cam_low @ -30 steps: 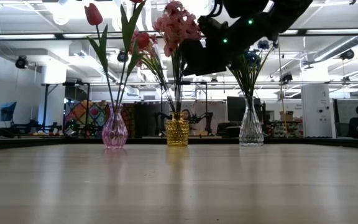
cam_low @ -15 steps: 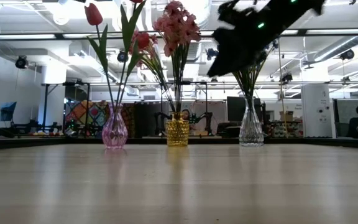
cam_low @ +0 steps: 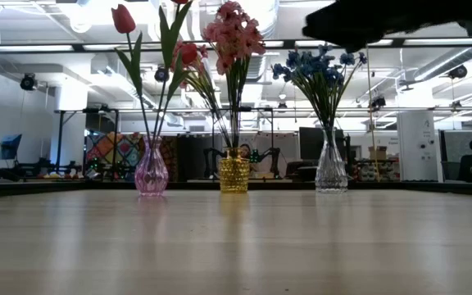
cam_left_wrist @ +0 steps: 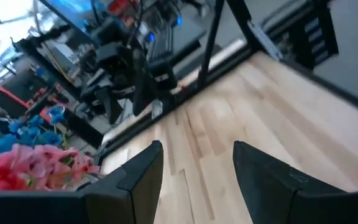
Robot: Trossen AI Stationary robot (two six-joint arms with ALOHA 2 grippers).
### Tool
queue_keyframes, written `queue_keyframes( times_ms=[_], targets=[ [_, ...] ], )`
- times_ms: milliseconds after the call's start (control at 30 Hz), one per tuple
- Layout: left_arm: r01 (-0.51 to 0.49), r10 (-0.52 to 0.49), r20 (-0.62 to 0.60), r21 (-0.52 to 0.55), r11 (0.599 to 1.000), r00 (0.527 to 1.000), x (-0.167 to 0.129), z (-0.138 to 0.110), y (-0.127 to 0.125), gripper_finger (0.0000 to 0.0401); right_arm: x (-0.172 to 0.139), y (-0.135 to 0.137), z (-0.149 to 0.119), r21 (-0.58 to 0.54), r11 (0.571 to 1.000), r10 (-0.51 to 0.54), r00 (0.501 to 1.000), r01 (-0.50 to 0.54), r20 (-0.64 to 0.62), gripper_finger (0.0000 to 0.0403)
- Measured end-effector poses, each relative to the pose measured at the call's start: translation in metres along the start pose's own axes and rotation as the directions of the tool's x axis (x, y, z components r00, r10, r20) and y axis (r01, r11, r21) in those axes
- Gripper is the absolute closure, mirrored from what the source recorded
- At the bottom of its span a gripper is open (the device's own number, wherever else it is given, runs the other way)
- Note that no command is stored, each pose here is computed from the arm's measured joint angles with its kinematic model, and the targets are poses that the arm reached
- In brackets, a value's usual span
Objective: Sort flowers into vase by color
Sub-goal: Return to Home Position
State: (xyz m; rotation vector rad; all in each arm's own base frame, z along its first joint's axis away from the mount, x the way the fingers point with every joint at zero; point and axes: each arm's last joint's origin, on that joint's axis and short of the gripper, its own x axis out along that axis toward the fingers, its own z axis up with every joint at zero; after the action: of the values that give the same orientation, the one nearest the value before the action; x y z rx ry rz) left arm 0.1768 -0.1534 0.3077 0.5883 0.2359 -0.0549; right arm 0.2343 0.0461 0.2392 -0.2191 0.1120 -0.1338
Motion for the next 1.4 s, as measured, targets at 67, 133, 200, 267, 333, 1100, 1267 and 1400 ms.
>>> queue_keyframes(
  times_ms=[67, 133, 200, 267, 333, 1100, 1267, 1400],
  targets=[
    [-0.011, 0.012, 0.035, -0.028, 1.000, 0.999, -0.005, -0.011, 0.002, 0.0223, -0.010, -0.004, -0.004, -0.012, 1.000, 0.000, 0.997, 0.001, 0.072, 0.0188],
    [-0.025, 0.029, 0.068, -0.065, 0.998, 0.997, -0.011, -0.024, 0.005, 0.0223, -0.020, -0.007, -0.008, -0.010, 1.000, -0.006, 0.992, 0.008, 0.124, 0.0188],
    [-0.049, 0.061, 0.117, -0.110, 0.993, 0.991, -0.018, -0.033, 0.011, 0.0223, -0.028, -0.010, -0.009, -0.003, 1.000, -0.013, 0.987, 0.013, 0.160, 0.0188],
    [-0.070, 0.092, 0.160, -0.137, 0.988, 0.983, -0.026, -0.043, 0.018, 0.0223, -0.036, -0.013, -0.011, 0.004, 1.000, -0.003, 0.982, 0.002, 0.188, 0.0188],
    [-0.089, 0.121, 0.192, -0.166, 0.982, 0.974, -0.034, -0.053, 0.024, 0.0224, -0.043, -0.015, -0.013, 0.011, 1.000, -0.001, 0.979, -0.001, 0.206, 0.0188],
    [-0.222, 0.326, 0.300, -0.334, 0.916, 0.896, -0.076, -0.134, 0.052, 0.0347, -0.112, -0.039, -0.022, 0.005, 1.000, -0.021, 0.868, 0.021, 0.497, 0.0188],
    [-0.228, 0.347, 0.314, -0.357, 0.906, 0.884, -0.082, -0.146, 0.052, 0.0370, -0.121, -0.041, -0.030, 0.019, 0.999, -0.036, 0.848, 0.031, 0.529, 0.0188],
    [-0.238, 0.357, 0.307, -0.364, 0.900, 0.882, -0.084, -0.154, 0.051, 0.0388, -0.127, -0.042, -0.037, 0.025, 0.998, -0.056, 0.830, 0.051, 0.554, 0.0188]
  ],
)
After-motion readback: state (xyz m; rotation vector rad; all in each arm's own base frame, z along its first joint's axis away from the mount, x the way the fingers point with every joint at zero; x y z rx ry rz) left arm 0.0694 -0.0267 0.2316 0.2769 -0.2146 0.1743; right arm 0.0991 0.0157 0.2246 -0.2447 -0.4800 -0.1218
